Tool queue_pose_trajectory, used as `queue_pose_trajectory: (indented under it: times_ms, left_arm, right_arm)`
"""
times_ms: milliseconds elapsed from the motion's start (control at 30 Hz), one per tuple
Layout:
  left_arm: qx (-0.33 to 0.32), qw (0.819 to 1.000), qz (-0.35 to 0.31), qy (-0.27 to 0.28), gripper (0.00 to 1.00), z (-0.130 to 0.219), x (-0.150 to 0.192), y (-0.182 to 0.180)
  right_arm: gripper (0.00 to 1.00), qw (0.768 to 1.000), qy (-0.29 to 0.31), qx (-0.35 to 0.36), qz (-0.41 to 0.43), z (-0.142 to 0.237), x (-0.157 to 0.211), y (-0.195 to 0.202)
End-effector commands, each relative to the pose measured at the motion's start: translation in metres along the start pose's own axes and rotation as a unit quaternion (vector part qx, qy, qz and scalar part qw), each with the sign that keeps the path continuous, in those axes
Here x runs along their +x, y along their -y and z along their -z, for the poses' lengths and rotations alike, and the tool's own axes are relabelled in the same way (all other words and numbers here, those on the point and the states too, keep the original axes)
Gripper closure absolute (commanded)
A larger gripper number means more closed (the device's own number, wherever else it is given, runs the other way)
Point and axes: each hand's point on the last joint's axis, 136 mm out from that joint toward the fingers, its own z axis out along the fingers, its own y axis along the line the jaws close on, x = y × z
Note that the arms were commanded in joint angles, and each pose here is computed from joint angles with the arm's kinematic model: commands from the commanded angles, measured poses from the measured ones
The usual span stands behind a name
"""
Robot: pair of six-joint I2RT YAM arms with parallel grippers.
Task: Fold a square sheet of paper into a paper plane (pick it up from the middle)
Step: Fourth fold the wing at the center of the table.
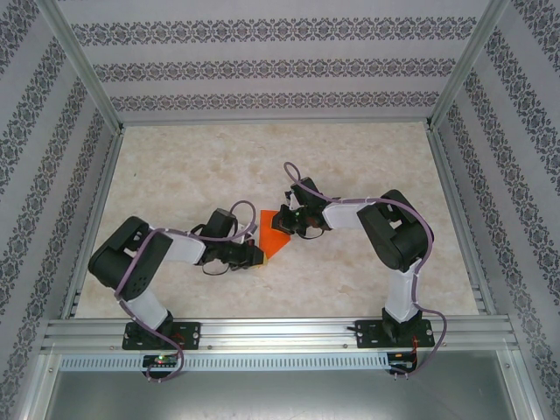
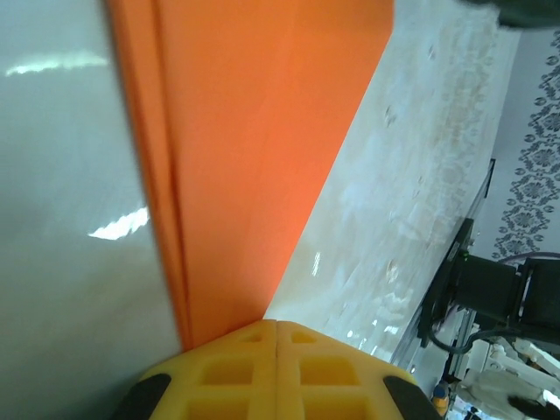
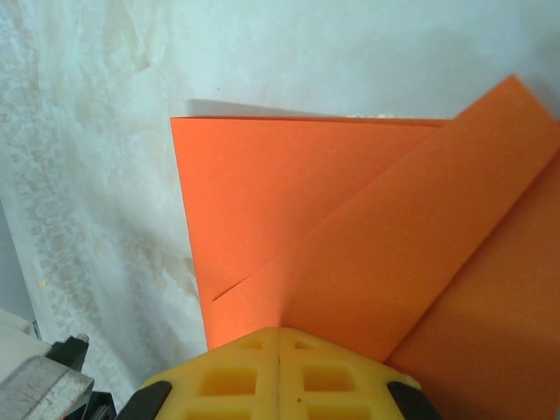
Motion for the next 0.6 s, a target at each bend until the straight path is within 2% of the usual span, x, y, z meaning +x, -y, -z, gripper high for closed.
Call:
queue_pose_trajectory:
  times_ms: [0,200,333,433,567]
  left_arm:
    - [-0.104,0.985,0.108,-0.085,0.95,0.012,0.071,-0.056]
    - [-0.081,0.994,0.064,-0.035,0.93,0.022,0.040,-0.022]
    - [-0.069,0.997,0.010,0.039,0.93,0.044,0.000,0.020]
    - [-0.088,0.991,-0.025,0.099,0.89,0.065,-0.031,0.038]
    - [-0.119,0.984,-0.042,0.124,0.89,0.071,-0.062,0.041]
  right_arm:
    - [0.99,0.994,0.001,0.105,-0.033,-0.012,0.008,0.061]
    - [0.98,0.997,0.006,0.077,-0.018,-0.011,0.004,0.042]
    - [0.95,0.998,0.020,0.053,0.004,0.000,-0.004,0.018]
    - [0.90,0.999,0.036,0.026,0.024,0.014,-0.012,-0.005]
    - [0.76,0.997,0.067,0.003,0.040,0.039,-0.024,-0.031]
